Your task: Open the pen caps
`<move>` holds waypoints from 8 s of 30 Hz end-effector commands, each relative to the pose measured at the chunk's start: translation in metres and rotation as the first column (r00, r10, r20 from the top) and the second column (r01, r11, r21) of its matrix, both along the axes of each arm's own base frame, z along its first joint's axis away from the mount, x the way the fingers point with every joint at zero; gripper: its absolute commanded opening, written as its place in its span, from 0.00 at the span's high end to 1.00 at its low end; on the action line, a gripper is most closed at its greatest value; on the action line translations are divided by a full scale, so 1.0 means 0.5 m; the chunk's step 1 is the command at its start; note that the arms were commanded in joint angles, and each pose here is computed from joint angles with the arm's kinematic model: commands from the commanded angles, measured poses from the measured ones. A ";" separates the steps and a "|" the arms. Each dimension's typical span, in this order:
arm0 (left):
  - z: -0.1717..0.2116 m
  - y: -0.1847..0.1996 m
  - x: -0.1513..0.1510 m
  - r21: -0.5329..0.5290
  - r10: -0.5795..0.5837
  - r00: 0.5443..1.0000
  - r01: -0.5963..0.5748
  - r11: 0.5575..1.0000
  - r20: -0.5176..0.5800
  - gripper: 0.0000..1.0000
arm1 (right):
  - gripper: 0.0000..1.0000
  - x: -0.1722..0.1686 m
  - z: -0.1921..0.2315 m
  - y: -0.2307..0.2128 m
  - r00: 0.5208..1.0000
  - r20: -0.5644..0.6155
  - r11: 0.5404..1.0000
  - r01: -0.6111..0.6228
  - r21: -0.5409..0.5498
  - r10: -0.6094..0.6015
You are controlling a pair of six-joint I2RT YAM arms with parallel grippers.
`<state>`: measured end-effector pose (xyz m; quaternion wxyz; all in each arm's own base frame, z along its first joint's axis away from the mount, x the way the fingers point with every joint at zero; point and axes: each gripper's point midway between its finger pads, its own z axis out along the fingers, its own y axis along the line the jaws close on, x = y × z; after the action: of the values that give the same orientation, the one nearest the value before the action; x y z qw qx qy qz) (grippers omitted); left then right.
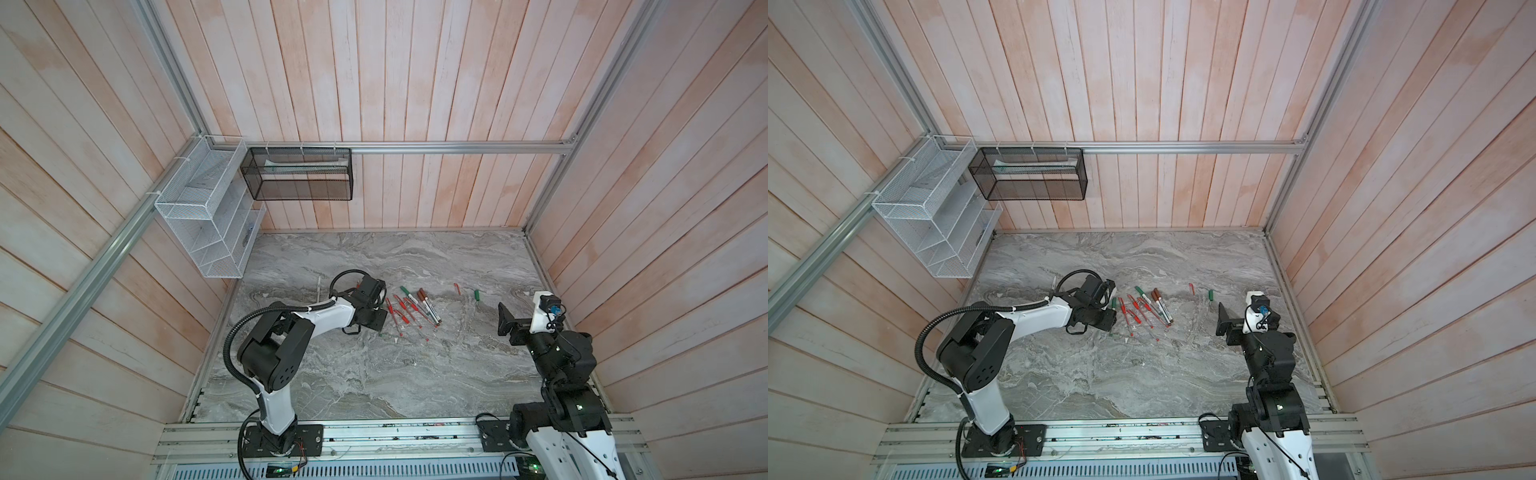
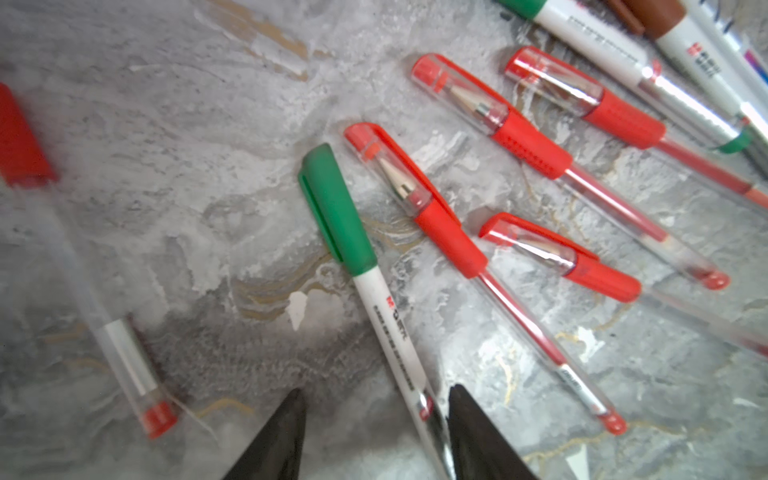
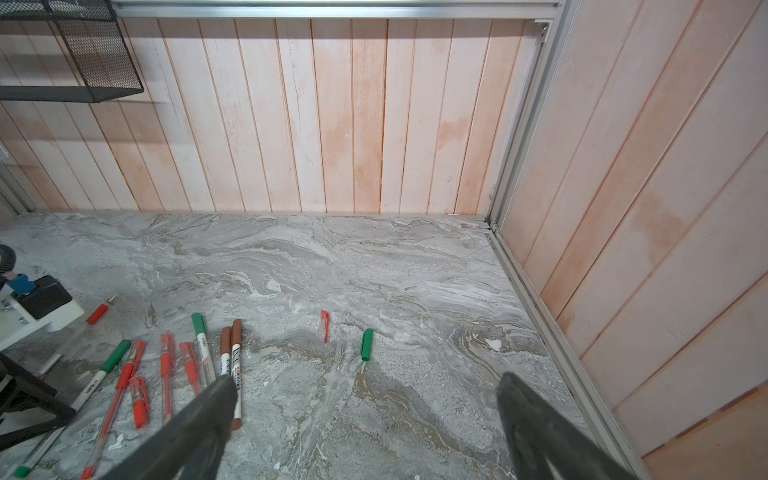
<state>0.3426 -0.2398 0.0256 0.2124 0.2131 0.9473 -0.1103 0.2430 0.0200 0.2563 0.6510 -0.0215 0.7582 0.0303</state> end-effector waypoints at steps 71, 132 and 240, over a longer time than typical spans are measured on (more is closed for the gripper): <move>0.359 0.077 0.024 -0.095 -0.186 0.848 0.265 0.959 0.496 1.00 | 0.19 0.208 0.076 0.512 0.870 -0.086 0.371 -0.116 0.922 0.485; 0.512 0.070 -0.068 -0.792 -0.178 0.932 0.363 0.491 0.317 0.37 | 1.00 0.161 0.125 0.720 0.541 0.162 0.214 -0.565 0.797 0.826; -0.013 0.330 0.204 0.100 0.470 0.877 -0.479 0.872 0.103 0.85 | 1.00 0.098 0.171 0.213 0.898 0.092 0.646 -0.379 0.663 0.431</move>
<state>0.4485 -0.0796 0.0259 0.2651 -0.0074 0.9642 0.0071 0.2956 0.1279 0.3209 0.5470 0.0558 0.7073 0.4444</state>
